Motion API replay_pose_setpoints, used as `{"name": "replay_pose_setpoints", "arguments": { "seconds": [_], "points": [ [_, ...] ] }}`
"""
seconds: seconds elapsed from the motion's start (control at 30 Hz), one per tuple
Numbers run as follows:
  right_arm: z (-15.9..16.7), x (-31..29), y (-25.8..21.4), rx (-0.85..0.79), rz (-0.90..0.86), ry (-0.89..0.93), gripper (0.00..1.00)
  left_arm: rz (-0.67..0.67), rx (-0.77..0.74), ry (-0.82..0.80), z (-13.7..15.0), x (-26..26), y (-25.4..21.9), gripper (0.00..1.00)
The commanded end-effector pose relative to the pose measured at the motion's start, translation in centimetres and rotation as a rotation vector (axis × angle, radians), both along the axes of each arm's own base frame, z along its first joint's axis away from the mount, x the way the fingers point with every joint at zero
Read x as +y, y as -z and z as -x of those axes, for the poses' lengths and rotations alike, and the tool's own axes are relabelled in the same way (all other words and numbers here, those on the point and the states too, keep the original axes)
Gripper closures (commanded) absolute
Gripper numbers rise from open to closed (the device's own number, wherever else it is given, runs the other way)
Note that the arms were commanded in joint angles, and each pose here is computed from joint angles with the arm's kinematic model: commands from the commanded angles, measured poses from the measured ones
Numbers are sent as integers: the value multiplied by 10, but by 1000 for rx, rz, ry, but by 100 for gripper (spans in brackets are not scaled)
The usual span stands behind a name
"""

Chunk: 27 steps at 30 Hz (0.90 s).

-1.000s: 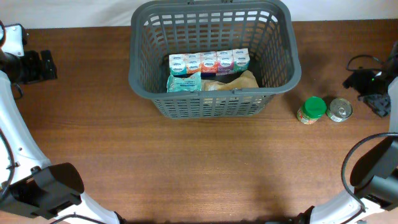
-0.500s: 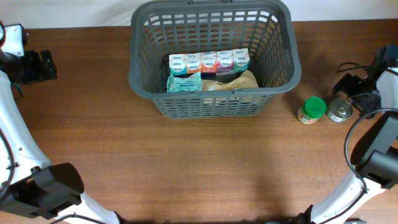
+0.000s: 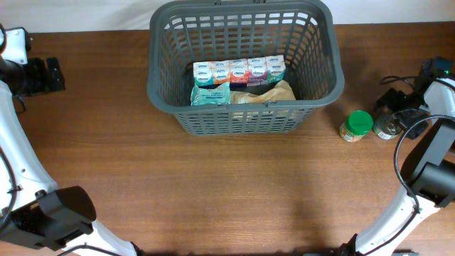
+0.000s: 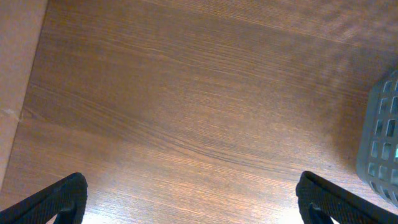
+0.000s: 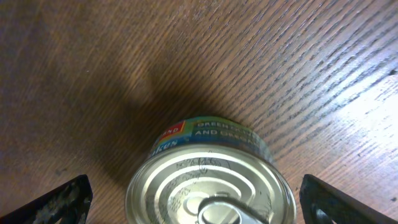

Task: Pack container
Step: 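Move the right gripper down onto the tuna can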

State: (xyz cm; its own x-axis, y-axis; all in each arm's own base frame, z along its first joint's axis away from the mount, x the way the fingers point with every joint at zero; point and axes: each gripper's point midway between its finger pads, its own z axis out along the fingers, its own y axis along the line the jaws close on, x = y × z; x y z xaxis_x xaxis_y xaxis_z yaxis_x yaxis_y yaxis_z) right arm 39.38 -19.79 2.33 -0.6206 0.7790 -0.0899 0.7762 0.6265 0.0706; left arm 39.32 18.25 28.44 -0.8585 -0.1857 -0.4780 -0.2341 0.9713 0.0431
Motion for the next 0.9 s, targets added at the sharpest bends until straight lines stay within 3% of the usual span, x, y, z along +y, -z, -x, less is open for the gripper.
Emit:
{"name": "replay_pose_setpoints", "arguments": {
  "seconds": [0.0,0.87],
  "points": [
    [-2,5,10,14,-21,20,1,13,9,-11,0,1,5,1],
    [10,-5,24,89,33,51,0,13,9,-10,0,1,5,1]
  ]
}}
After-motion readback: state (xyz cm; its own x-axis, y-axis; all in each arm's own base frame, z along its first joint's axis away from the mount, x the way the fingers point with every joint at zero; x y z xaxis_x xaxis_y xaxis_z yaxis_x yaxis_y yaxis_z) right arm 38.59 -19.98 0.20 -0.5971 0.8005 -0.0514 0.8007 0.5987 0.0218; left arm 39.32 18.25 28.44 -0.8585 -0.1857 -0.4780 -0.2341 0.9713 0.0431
